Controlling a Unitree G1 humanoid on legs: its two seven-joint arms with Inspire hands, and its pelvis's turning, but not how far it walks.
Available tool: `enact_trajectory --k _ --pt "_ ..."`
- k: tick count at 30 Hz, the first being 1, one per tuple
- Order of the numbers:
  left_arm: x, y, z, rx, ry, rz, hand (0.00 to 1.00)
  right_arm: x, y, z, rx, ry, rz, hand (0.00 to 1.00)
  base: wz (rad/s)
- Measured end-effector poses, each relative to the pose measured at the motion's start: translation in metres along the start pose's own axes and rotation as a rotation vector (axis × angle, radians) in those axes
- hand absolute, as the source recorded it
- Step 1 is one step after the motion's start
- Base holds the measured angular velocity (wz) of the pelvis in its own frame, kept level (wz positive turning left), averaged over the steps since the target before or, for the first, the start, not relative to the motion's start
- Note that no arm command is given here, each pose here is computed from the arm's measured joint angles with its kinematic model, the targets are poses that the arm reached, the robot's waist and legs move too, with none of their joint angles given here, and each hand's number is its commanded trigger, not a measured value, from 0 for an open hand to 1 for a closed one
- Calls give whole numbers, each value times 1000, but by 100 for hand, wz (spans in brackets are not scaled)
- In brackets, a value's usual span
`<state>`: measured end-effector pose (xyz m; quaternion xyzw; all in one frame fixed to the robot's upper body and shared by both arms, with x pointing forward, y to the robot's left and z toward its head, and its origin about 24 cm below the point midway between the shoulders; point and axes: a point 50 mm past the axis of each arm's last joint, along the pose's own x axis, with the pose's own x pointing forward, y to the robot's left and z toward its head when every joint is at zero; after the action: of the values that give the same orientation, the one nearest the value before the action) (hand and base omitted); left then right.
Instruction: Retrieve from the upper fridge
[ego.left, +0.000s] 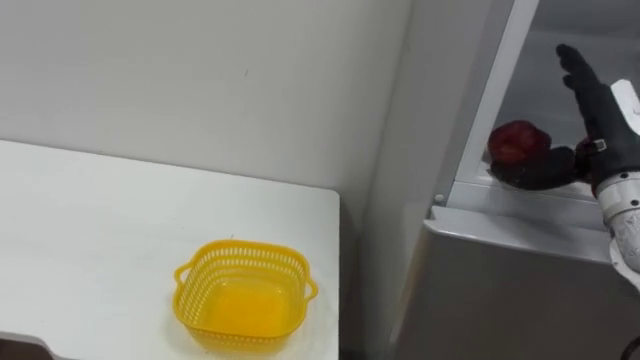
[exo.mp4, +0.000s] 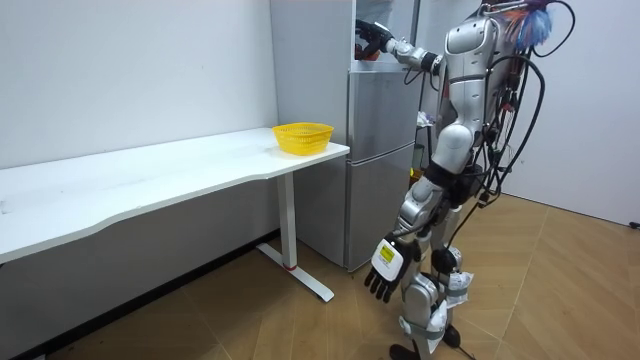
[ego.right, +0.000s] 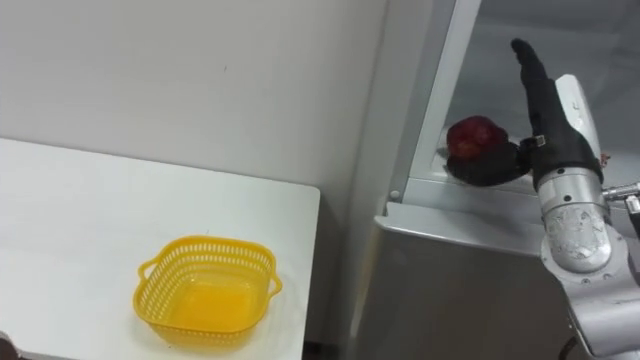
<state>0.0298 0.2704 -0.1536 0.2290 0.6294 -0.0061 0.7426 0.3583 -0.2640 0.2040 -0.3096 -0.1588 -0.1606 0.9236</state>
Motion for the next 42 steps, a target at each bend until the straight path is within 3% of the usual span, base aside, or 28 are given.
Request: enact_trajectory --k 18,35,36,37,38,39,40,42 --pt "0 0 -4 4 26 -2 0 5 4 -13 -46 75 71 0 1" --pt "-1 7 -10 10 59 -6 0 13 6 -26 -63 181 233 0 3" --pt "-1 7 -10 10 59 -5 0 14 6 -26 -63 182 238 9 0" --pt "-1 7 -10 10 59 -5 0 13 6 -27 -62 186 247 23 0" --pt "-1 7 -10 11 60 -4 0 13 6 -27 -62 188 250 50 0" --pt "-1 7 -10 11 60 -4 0 13 7 -27 -62 188 253 59 0" --pt "-1 7 -10 11 60 -4 0 13 7 -27 -61 189 263 100 0" --pt "-1 7 -10 11 60 -6 0 13 8 -27 -60 190 274 100 0"
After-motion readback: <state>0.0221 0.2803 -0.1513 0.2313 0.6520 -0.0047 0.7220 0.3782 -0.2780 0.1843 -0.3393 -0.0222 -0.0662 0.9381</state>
